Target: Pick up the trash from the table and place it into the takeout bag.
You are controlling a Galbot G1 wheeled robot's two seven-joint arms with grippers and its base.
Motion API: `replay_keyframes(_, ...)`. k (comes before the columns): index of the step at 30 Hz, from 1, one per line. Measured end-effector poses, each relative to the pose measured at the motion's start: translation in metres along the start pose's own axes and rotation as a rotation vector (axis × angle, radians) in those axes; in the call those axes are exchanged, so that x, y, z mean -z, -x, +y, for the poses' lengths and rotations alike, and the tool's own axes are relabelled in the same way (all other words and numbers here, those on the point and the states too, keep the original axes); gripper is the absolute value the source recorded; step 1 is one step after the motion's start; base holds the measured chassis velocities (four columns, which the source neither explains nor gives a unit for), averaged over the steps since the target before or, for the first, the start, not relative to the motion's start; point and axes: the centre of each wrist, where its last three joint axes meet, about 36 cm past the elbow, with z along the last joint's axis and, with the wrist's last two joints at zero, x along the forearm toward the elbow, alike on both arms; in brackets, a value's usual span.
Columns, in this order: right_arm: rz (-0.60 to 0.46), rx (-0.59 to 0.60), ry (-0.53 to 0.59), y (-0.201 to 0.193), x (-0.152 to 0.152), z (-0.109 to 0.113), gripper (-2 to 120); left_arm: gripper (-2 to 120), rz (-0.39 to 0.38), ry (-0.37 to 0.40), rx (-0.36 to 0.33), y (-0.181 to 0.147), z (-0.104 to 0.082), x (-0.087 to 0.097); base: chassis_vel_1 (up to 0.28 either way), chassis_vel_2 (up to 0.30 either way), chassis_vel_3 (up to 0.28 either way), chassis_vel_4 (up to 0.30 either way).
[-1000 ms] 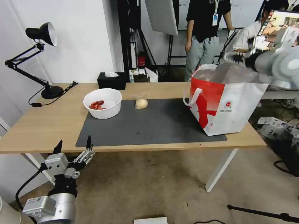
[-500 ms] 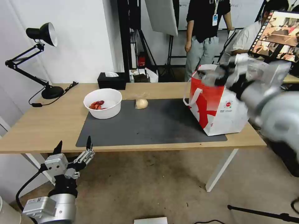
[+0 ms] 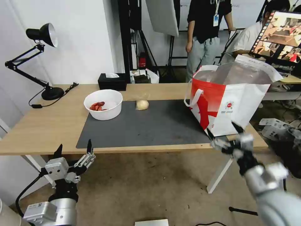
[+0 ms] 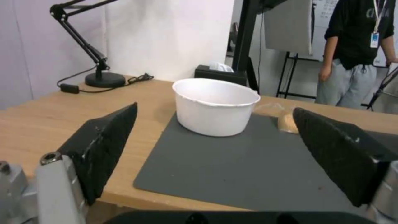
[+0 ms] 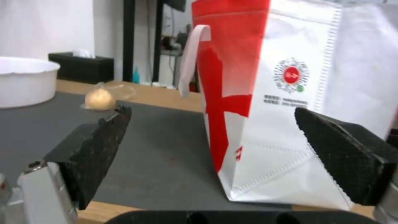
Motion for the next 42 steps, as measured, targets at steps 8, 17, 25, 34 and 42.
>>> replay_keyframes(8, -0.032, -0.047, 0.021, -0.008, -0.005, 0.010, 100, 100, 0.004, 0.003, -0.005, -0.002, -0.001, -0.001, 0.000, 0.000, 0.000, 0.000)
replay_keyframes(17, -0.032, -0.052, 0.031, -0.004, -0.001, 0.010, 100, 100, 0.000, 0.004, -0.006, -0.002, -0.001, -0.001, 0.000, 0.000, 0.000, 0.000)
replay_keyframes(25, -0.004, -0.040, 0.064, 0.003, 0.003, 0.008, 100, 100, 0.000, 0.006, -0.007, -0.002, -0.001, -0.001, 0.000, 0.000, 0.000, 0.000)
replay_keyframes(34, 0.031, 0.084, 0.110, 0.065, 0.020, -0.002, 100, 100, 0.005, 0.005, -0.002, -0.004, -0.001, -0.002, 0.000, 0.000, 0.000, 0.000)
replay_keyframes(42, 0.065, 0.255, 0.103, 0.163, 0.030, -0.004, 100, 100, 0.001, 0.015, 0.019, -0.009, -0.002, -0.004, 0.000, 0.000, 0.000, 0.000)
